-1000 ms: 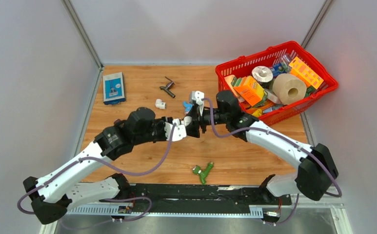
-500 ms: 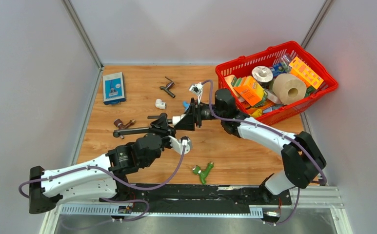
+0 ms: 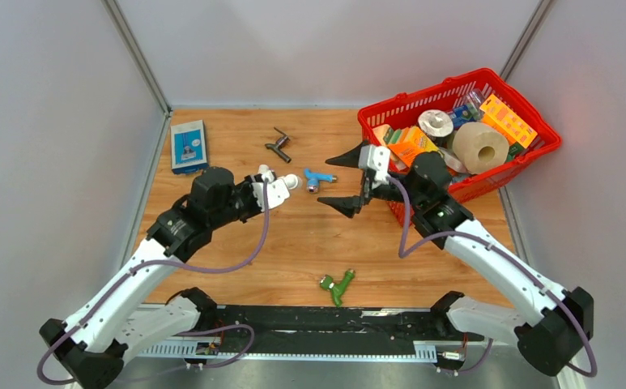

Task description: Install the water faucets

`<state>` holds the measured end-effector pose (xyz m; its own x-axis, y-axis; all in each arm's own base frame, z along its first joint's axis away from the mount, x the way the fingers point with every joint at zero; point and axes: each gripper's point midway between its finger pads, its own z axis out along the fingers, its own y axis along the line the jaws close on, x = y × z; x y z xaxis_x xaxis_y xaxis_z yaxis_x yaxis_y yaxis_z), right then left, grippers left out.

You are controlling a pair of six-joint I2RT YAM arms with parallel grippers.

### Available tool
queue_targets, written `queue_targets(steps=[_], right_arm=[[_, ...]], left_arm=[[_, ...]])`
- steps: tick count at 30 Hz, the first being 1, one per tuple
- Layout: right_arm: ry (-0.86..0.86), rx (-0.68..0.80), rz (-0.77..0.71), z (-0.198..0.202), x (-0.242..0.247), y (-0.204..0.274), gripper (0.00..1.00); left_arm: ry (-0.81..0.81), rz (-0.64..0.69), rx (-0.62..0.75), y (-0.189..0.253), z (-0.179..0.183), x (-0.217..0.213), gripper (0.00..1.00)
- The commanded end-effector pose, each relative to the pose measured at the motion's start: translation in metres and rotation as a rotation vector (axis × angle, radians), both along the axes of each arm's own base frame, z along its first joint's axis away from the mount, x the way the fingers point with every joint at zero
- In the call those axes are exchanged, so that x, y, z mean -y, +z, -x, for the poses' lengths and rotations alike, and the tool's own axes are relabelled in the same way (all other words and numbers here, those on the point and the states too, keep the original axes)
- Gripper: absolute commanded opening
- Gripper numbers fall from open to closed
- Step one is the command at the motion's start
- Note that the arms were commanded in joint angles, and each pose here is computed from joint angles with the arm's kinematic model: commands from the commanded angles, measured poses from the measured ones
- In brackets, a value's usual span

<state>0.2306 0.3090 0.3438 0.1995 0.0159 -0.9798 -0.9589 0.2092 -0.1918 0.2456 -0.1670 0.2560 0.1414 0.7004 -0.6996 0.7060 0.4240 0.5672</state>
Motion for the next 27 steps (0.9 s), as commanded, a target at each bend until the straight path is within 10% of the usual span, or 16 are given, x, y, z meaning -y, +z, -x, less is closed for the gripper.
queue_targets(steps=[1,18,23,27], right_arm=[[0.047,0.342,0.1,0.013,0.011,-0.012,0.88],[0.236,0.343,0.202,0.03,-0.023,-0.039,0.75],[0.246,0.283,0.198,0.027,-0.032,-0.038,0.6],[0.228,0.157,0.198,0.021,-0.038,-0.042,0.29]], left_arm=[[-0.313,0.214,-0.221,0.023,0.033,0.053,0.0],[-0.503,0.218,-0.404,0.028,0.042,0.084,0.0],[-0.475,0.207,-0.388,0.027,0.038,0.081,0.0],[-0.399,0.161,-0.303,0.026,0.03,0.079,0.0]])
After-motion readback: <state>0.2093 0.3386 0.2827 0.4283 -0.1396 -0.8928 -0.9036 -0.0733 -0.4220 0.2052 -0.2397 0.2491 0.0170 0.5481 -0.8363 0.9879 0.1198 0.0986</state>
